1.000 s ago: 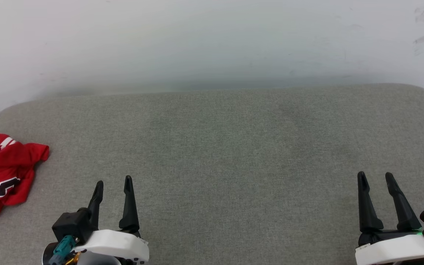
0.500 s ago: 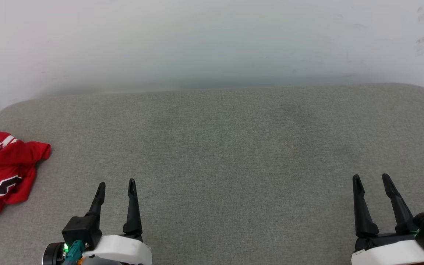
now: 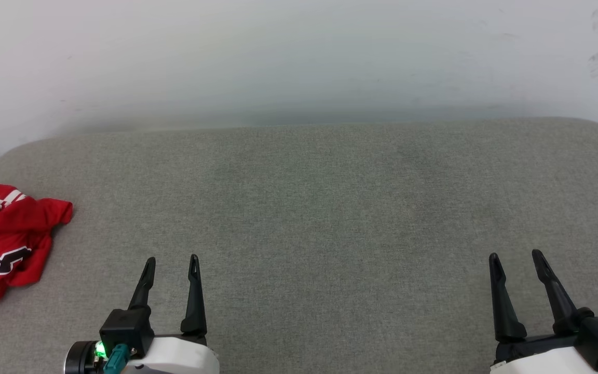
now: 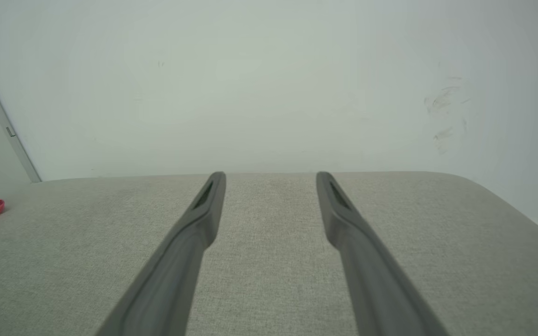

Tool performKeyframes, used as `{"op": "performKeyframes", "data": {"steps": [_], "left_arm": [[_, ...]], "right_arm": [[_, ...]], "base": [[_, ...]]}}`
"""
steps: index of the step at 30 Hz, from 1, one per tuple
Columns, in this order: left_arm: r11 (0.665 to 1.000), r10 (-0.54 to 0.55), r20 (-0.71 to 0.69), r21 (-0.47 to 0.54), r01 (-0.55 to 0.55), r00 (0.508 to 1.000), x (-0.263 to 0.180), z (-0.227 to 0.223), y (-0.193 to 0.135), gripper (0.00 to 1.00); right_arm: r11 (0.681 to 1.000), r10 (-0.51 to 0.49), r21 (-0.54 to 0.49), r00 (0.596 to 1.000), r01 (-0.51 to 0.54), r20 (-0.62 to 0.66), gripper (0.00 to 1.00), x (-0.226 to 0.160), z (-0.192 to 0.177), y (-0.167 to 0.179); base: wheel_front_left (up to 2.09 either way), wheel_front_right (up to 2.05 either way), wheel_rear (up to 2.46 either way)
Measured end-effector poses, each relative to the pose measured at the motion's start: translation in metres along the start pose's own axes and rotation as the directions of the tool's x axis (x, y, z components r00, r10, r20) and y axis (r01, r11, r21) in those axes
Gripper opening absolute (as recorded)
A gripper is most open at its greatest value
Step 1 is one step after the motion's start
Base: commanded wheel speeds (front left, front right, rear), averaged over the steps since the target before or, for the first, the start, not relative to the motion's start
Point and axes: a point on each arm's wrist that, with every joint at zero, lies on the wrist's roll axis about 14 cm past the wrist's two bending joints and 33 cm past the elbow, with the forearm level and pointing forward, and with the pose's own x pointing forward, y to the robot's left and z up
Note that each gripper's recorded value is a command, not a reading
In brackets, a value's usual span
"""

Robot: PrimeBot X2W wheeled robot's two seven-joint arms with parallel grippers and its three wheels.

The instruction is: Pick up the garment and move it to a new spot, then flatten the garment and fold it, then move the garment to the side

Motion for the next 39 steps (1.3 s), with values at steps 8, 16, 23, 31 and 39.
{"op": "performKeyframes", "data": {"steps": [8, 16, 23, 31, 39], "left_arm": [[1.000, -0.010, -0.003, 0.025, 0.010, 1.000, -0.002, -0.003, -0.002, 1.00], [1.000, 0.004, -0.009, 0.006, -0.004, 1.000, -0.002, -0.005, 0.000, 1.00], [1.000, 0.014, -0.025, -0.009, -0.015, 1.000, -0.005, -0.009, 0.003, 1.00], [1.000, 0.024, -0.028, -0.011, -0.024, 0.999, -0.006, -0.010, 0.005, 1.00], [0.999, 0.050, -0.011, -0.002, -0.050, 0.999, -0.007, -0.004, 0.014, 1.00]], "right_arm": [[1.000, 0.009, -0.021, 1.000, -0.009, -0.004, 1.00, -0.001, -0.003, 0.002], [1.000, -0.018, 0.018, 1.000, 0.018, -0.014, 1.00, -0.003, -0.006, -0.005], [0.999, -0.024, 0.028, 1.000, 0.024, -0.020, 1.00, -0.004, -0.008, -0.006], [0.999, -0.019, 0.029, 1.000, 0.020, -0.023, 1.00, -0.003, -0.010, -0.005], [0.999, 0.017, 0.033, 1.000, -0.016, -0.021, 1.00, 0.002, -0.010, 0.006]], "base": [[0.00, 0.00, 0.00], [0.00, 0.00, 0.00], [0.00, 0.00, 0.00], [0.00, 0.00, 0.00], [0.00, 0.00, 0.00]]}}
